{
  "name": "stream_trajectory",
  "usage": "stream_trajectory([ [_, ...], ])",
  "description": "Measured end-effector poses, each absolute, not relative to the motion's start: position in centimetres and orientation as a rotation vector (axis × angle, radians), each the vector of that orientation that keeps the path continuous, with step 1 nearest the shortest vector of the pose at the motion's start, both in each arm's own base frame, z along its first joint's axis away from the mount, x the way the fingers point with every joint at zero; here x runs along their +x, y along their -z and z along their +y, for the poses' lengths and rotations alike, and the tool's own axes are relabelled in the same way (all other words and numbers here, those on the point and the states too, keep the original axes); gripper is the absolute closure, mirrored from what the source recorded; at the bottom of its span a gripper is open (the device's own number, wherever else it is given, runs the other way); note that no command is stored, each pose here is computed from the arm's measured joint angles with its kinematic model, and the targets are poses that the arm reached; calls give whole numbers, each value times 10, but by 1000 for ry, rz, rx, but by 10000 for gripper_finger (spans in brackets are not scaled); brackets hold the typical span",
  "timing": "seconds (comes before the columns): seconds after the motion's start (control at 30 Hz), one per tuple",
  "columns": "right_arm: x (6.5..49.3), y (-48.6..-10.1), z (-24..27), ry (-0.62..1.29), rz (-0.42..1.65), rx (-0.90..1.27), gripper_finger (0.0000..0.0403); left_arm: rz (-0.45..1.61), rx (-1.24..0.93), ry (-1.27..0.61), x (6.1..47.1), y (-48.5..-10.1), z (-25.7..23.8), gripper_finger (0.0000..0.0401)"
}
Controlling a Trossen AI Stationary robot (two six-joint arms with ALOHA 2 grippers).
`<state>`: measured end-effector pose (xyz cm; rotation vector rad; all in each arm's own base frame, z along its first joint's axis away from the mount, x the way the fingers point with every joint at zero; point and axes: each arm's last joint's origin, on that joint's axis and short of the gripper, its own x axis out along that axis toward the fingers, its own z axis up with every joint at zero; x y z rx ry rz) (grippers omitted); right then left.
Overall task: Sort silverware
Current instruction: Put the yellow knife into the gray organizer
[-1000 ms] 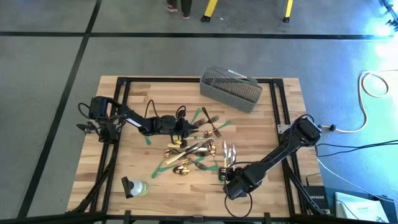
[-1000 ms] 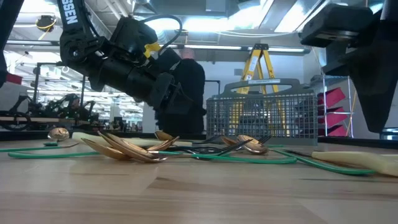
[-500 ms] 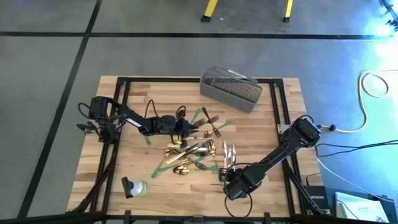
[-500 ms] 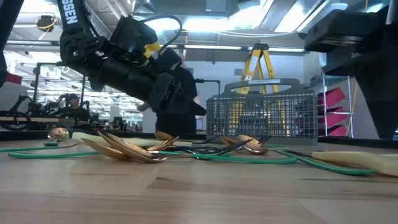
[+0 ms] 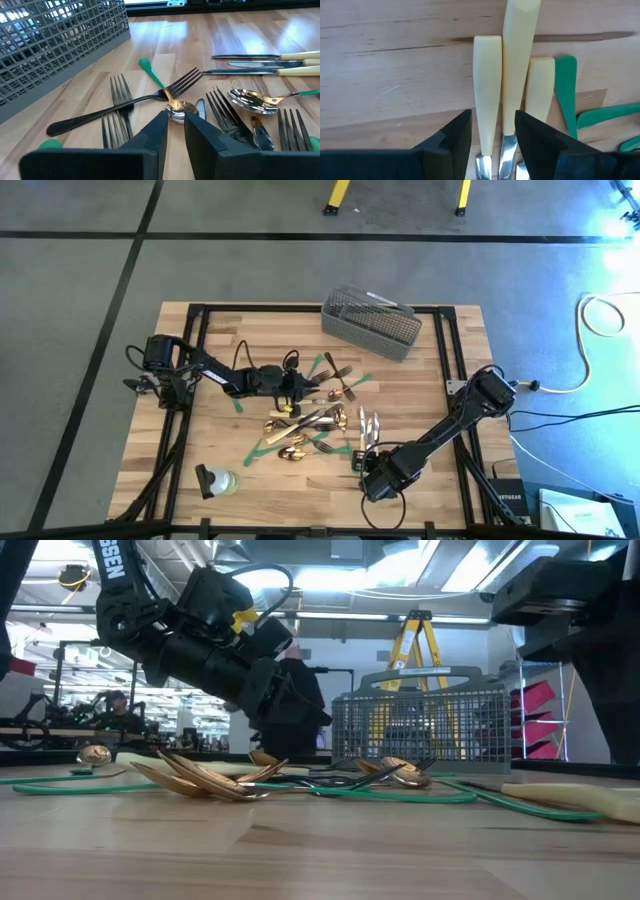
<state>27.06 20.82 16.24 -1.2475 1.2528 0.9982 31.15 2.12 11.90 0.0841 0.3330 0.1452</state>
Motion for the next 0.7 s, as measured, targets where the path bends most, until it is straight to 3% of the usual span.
stream_trajectory([
  [0.7,264,-147,202,-988,1274,-1268,269,335,84,-146,311,-119,22,352],
])
